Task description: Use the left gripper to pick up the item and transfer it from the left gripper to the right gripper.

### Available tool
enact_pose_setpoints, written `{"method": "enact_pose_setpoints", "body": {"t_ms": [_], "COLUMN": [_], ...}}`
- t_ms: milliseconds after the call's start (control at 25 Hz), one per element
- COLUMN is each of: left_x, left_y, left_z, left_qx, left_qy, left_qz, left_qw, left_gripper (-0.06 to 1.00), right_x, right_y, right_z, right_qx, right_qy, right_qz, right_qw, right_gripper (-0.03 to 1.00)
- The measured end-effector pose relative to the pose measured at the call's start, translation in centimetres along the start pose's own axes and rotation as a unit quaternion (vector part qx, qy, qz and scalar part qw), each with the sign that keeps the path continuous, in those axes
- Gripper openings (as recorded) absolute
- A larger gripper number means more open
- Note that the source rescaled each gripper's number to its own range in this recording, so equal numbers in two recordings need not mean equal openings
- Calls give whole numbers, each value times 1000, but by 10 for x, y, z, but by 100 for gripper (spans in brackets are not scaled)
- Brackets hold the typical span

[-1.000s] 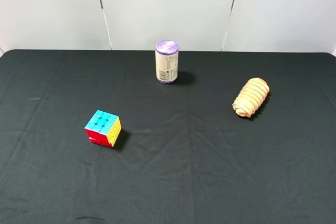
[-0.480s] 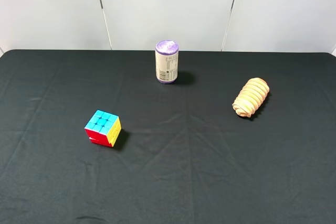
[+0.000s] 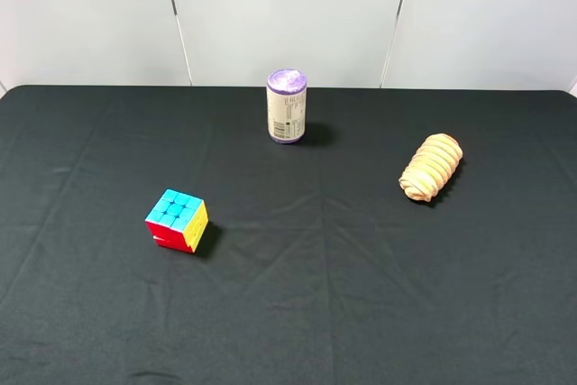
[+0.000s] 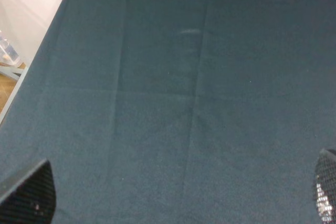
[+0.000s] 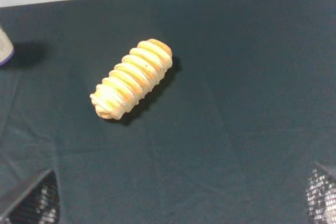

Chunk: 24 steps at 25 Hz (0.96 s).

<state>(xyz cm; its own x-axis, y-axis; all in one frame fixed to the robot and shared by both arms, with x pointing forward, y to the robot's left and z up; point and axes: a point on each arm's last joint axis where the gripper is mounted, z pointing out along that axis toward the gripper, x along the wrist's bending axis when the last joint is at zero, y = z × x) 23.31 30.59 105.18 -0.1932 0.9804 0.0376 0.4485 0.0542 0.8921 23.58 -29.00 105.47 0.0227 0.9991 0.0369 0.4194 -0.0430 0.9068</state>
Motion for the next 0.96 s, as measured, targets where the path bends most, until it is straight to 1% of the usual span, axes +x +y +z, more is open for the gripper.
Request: {"method": "enact_pose_setpoints", "body": {"t_ms": [960], "left_x": [0], "left_y": [0], "left_z": [0], "left_qx": [0], "left_qy": [0], "left_qz": [0], "left_qw": [1000], "left_gripper": [98], "right_x": [0], "right_y": [0], "right_z": [0], "right_qx": [0], "right_qy": [0], "right_qz": [1], "right_qw": [1000], "right_gripper": [100]}}
